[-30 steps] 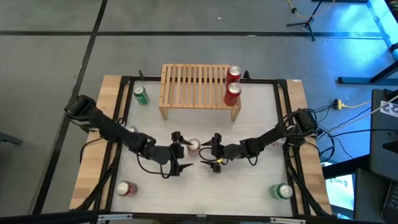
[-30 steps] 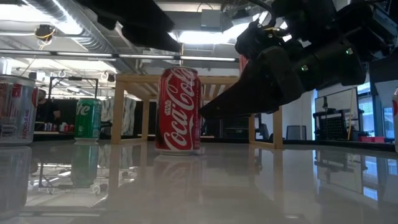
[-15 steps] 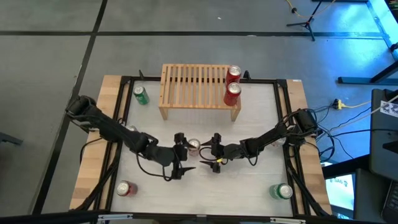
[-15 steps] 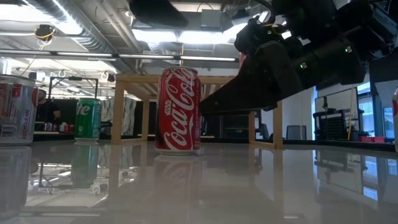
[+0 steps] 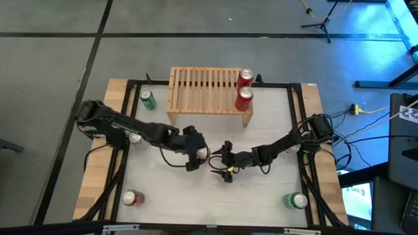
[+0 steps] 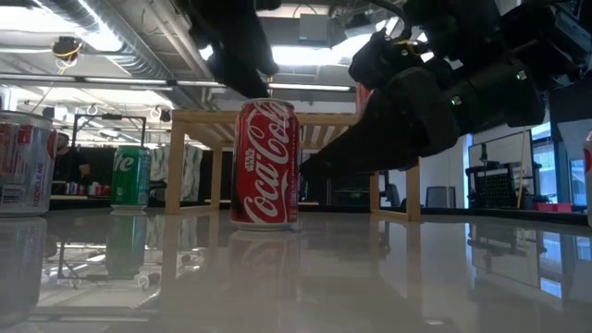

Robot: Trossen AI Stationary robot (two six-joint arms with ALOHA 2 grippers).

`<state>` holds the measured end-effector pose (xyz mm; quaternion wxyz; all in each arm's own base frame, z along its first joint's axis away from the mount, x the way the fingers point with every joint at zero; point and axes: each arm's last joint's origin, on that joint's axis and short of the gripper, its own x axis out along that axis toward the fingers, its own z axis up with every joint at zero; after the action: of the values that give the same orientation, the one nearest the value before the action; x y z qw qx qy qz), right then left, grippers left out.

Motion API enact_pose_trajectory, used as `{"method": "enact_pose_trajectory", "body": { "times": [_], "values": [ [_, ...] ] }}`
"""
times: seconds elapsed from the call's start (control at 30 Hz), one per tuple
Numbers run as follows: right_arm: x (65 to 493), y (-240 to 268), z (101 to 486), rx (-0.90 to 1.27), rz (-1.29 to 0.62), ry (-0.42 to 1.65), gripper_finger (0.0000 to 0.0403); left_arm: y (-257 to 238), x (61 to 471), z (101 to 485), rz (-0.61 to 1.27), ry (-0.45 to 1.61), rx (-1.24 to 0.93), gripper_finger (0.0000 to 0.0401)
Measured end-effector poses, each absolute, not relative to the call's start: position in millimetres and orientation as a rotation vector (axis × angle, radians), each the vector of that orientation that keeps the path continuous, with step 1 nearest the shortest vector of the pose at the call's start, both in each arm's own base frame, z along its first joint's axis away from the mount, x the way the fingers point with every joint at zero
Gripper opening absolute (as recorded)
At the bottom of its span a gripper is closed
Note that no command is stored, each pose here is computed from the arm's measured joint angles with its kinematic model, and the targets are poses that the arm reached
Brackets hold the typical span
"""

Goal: Place canned beverage on shelf
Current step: Put the top red white soda can on the shelf

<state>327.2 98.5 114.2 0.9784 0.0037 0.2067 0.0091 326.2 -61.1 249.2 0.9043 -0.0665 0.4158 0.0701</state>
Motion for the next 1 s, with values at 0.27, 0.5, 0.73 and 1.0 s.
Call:
{"method": "enact_pose_trajectory", "body": {
  "times": [0.27, 0.5, 0.73, 1.0],
  "values": [
    [327, 99, 114, 0.007, 0.019, 0.418, 0.0381, -56, 337, 229, 0.127, 0.925, -0.165, 0.0389],
    [327, 99, 114, 0.006, 0.019, 0.419, 0.0381, -56, 340, 222, 0.131, 0.945, -0.160, 0.0386],
    [326, 98, 112, 0.001, 0.017, 0.436, 0.0381, -54, 343, 214, 0.130, 0.967, -0.132, 0.0347],
    [325, 102, 119, -0.014, 0.098, 0.430, 0.0381, -53, 344, 217, 0.071, 0.955, -0.089, 0.0273]
  ]
}}
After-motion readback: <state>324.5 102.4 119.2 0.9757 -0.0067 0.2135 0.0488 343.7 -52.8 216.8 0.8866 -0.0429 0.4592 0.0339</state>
